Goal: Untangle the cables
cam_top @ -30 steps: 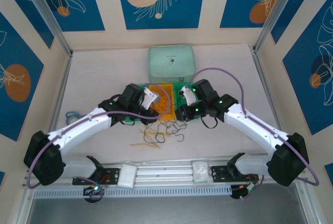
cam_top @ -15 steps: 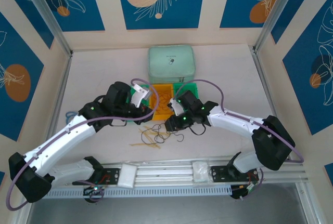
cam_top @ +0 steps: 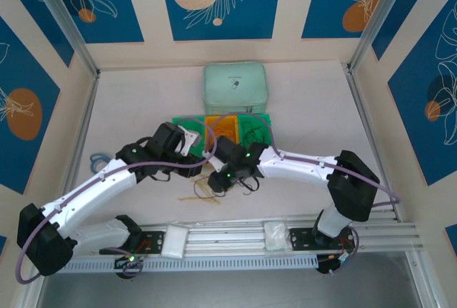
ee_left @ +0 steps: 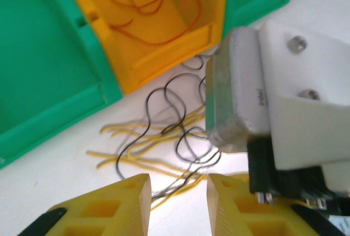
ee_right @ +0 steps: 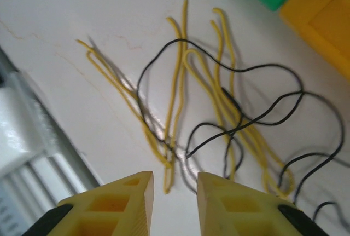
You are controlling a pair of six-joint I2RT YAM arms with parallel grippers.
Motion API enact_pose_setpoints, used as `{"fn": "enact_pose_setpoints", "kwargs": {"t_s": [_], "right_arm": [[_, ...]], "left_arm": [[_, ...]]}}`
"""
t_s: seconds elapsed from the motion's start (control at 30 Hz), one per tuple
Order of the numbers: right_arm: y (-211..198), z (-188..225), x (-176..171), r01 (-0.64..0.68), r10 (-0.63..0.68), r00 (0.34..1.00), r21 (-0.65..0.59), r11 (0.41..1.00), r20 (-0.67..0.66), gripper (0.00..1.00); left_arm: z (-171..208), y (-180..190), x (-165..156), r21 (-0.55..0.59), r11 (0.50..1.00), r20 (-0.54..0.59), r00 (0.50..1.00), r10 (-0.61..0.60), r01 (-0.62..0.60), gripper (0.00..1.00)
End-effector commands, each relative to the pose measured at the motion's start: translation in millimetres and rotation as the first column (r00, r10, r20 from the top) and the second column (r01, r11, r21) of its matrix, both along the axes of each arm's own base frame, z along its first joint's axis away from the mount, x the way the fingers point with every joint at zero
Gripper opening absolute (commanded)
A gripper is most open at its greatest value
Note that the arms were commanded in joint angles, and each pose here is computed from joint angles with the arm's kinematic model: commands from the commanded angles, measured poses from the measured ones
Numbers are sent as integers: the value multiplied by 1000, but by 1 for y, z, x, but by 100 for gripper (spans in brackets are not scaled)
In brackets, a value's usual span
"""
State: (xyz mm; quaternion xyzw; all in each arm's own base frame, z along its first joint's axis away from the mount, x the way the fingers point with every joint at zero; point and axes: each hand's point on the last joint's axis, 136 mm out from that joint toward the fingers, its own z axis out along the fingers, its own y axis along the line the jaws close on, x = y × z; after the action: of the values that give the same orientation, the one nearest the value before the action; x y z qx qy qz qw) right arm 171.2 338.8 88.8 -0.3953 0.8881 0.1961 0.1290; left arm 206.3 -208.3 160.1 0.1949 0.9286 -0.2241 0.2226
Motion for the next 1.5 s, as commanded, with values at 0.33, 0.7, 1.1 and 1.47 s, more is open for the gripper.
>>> {"fn": "enact_pose_setpoints", "kwargs": {"t_s": [0.33,0.7,1.1,1.47], "right_arm": [[4,-19,15,-251,276,940,-141,958,201,30],[15,-33,16,-316,343,921,-160,935,186,30],[19,-46,30,-297,343,908,-207,932,241,27],[19,-6,26,-305,318,899,-92,948,302,0]], "left_arm": [[21,51,-3,-105,974,38,978,207,-202,36],[23,52,-3,-122,972,36,977,208,-202,36],[18,53,-3,-123,971,27,978,209,-204,36],[5,50,-1,-116,974,4,981,194,-192,36]]}}
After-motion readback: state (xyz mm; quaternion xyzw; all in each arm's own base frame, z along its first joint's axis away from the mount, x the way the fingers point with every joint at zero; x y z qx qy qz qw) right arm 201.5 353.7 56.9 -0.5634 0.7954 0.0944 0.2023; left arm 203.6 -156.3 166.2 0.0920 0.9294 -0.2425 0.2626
